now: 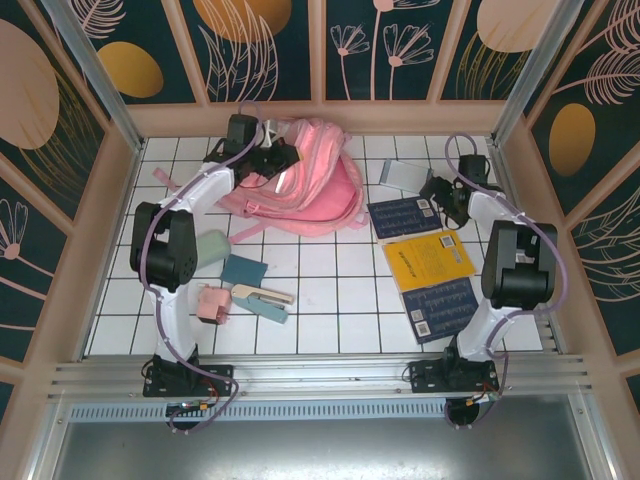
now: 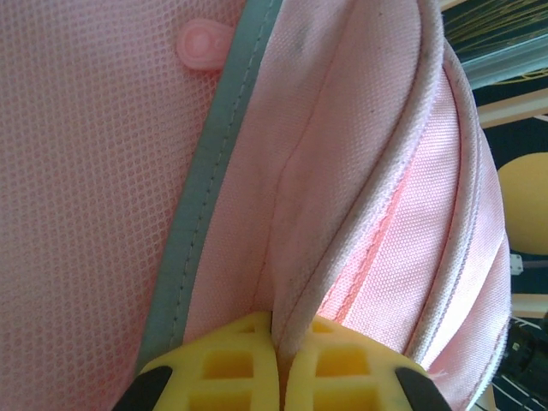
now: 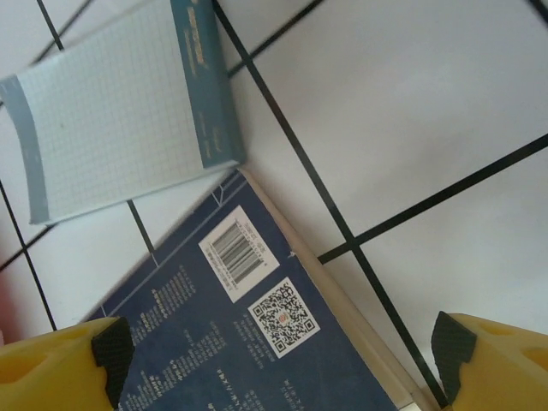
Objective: Pack the student bag
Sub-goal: Move the book to the center of the table, then close the student bag at the top-center of the table.
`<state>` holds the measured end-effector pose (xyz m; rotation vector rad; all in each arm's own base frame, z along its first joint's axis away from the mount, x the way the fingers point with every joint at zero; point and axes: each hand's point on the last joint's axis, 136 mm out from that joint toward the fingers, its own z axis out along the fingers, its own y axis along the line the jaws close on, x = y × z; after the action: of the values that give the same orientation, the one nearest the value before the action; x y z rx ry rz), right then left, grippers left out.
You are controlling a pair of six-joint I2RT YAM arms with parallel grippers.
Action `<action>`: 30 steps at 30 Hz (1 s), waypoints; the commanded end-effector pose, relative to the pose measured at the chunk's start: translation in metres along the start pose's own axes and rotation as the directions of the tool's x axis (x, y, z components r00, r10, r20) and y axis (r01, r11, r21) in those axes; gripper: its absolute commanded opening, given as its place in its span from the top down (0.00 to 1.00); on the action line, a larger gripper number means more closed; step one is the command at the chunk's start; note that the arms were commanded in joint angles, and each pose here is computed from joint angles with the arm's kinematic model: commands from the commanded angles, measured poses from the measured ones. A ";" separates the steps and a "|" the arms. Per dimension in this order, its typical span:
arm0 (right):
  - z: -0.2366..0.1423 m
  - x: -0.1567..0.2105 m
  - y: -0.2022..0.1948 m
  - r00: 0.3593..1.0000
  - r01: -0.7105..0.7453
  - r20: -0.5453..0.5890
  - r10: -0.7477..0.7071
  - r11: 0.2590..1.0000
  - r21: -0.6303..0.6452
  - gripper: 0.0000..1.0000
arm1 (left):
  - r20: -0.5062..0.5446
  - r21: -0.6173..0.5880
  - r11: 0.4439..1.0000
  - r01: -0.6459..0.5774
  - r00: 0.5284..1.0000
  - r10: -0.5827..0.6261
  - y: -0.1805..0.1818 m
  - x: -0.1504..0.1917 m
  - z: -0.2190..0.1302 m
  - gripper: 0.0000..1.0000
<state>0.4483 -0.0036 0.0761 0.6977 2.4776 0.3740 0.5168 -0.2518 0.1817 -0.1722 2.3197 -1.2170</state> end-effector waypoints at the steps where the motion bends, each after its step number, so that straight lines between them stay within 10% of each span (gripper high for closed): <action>1: 0.010 0.008 0.005 0.996 0.032 -0.079 -0.036 0.998 -0.055 0.07 | 0.094 0.015 1.000 -0.004 0.996 0.003 0.005 -0.022 -0.004 1.00; 12: 0.034 0.050 0.015 0.971 0.011 -0.232 -0.049 0.987 -0.160 0.11 | 0.043 -0.063 0.998 0.004 0.999 -0.002 0.041 -0.010 0.017 1.00; 21: 0.014 0.076 0.058 0.960 -0.045 -0.274 -0.054 0.938 -0.344 0.15 | 0.052 -0.177 0.982 -0.060 0.996 0.070 0.043 -0.019 0.004 0.55; 26: 0.005 0.082 0.063 0.959 -0.092 -0.283 -0.023 0.918 -0.386 0.17 | 0.135 -0.275 0.956 -0.104 0.980 0.145 0.021 -0.043 -0.030 0.48; 30: 0.002 0.089 0.069 0.949 -0.126 -0.314 -0.018 0.894 -0.431 0.18 | 0.029 -0.168 0.976 -0.138 0.989 0.145 -0.016 0.005 -0.005 0.52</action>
<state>0.4196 0.0839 0.0491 0.5628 2.5484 0.9559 0.5131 -0.2391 0.1601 -0.1583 2.4296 -0.9512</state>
